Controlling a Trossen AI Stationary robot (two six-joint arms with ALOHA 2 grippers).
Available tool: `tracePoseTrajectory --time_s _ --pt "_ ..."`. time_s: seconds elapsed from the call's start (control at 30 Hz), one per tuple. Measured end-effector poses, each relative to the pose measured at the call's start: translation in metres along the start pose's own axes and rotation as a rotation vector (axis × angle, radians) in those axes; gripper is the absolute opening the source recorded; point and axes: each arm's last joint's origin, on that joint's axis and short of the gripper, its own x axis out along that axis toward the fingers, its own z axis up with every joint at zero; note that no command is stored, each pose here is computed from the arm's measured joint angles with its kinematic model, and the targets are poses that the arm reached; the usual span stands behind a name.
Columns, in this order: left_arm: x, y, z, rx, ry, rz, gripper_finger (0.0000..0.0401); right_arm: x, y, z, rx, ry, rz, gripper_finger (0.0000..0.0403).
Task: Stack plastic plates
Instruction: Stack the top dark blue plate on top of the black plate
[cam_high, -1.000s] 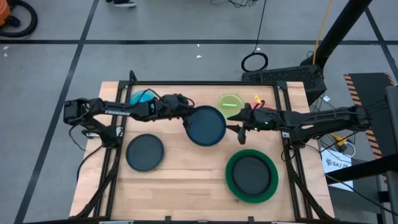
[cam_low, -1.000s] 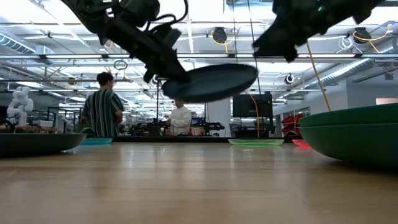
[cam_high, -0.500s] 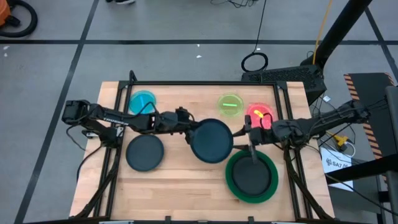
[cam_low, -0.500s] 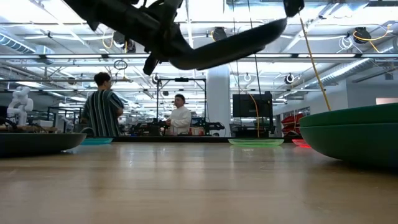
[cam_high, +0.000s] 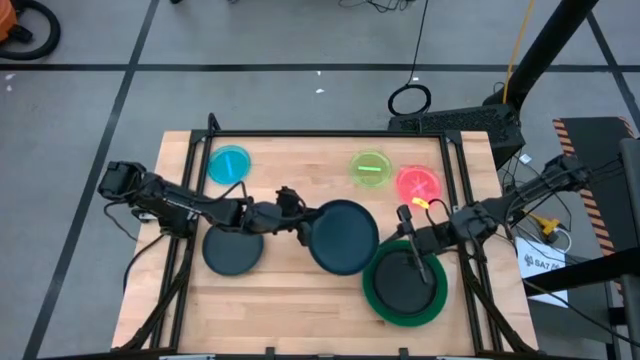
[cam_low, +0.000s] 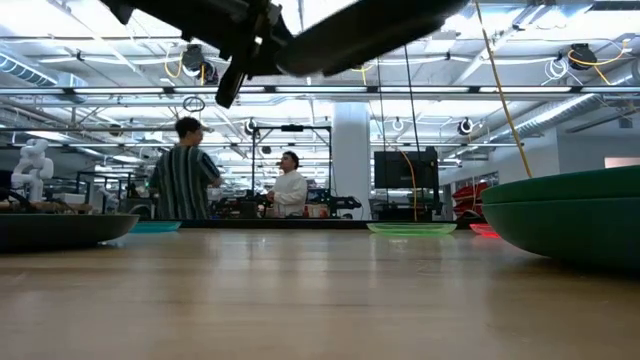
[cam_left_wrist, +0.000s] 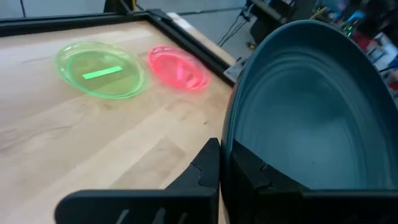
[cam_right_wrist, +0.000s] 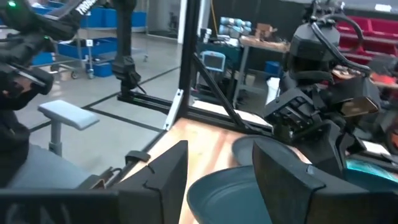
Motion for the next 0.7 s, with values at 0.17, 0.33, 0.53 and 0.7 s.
tracePoseTrajectory --time_s 0.17,0.33,0.53,0.7 --pt "-0.006 -0.012 -0.004 -0.026 -0.043 -0.020 0.0012 -0.002 0.006 0.004 -0.030 -0.038 0.030 0.0171" --pt "0.000 -0.017 -0.016 -0.047 -0.061 -0.014 0.0012 -0.006 0.011 0.007 -0.037 -0.057 0.053 0.0171" --pt "0.028 -0.026 -0.025 -0.033 -0.049 -0.008 0.0012 -0.009 0.017 0.012 -0.056 -0.103 0.086 0.0171" --pt "0.059 -0.047 -0.019 0.074 0.023 0.028 0.0012 -0.010 0.021 0.013 -0.073 -0.114 0.106 0.0171"
